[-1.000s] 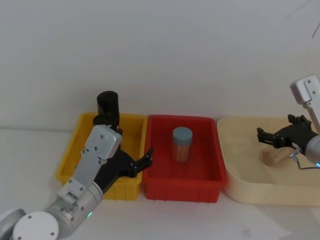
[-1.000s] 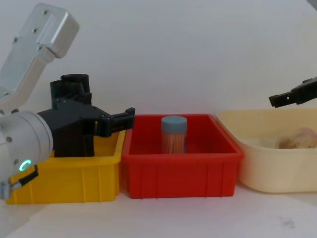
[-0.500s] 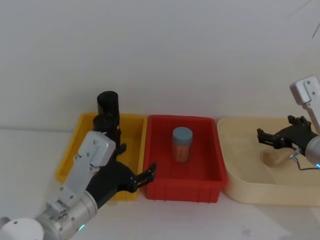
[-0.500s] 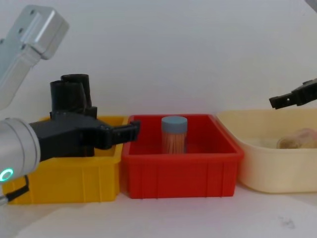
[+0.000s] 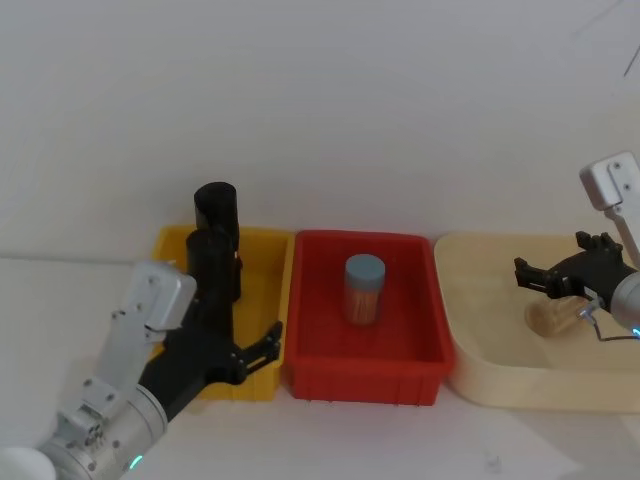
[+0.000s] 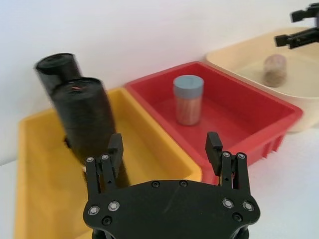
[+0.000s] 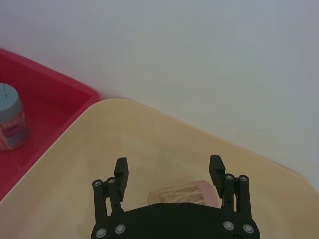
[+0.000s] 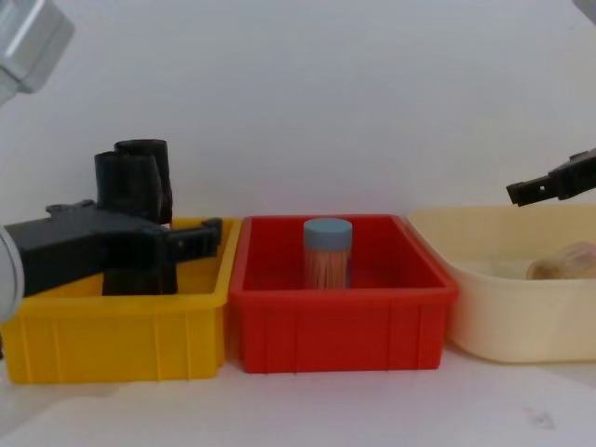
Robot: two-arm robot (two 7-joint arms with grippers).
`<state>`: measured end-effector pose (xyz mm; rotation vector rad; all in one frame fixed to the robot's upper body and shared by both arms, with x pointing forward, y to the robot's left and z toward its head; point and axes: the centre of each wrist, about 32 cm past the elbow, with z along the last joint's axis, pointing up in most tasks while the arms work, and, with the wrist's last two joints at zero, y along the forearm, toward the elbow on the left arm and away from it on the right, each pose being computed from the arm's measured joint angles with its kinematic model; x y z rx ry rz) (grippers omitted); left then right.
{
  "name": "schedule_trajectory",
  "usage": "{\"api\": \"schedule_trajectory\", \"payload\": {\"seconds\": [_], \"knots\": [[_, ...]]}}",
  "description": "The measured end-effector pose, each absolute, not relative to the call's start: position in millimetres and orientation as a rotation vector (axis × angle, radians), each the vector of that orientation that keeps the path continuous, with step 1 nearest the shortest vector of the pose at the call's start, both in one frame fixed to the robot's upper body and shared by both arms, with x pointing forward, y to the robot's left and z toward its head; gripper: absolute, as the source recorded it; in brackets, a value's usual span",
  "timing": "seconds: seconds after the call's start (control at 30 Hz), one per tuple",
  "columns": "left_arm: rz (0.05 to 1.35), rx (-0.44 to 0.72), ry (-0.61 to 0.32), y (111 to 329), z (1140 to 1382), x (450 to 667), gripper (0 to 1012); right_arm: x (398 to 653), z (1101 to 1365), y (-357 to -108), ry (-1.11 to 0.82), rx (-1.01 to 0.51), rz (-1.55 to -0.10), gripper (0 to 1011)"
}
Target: Pick up the garbage bag with the one hand and transfer it to the other hand.
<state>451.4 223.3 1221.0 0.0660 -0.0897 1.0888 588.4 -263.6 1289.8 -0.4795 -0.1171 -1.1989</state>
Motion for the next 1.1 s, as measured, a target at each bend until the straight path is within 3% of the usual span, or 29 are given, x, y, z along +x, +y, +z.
{"api": "schedule_trajectory", "payload": {"seconds": [0.53,1.1], "knots": [[1.253,0.101,-0.069,230,1237,454,1001,588,1290,-264,-0.117,-0.479,-1.199,1001],[1.303,0.134,-0.032,238,1247,490,1001,588,1290,-264,-0.117,-0.479,-1.199,1001]]}}
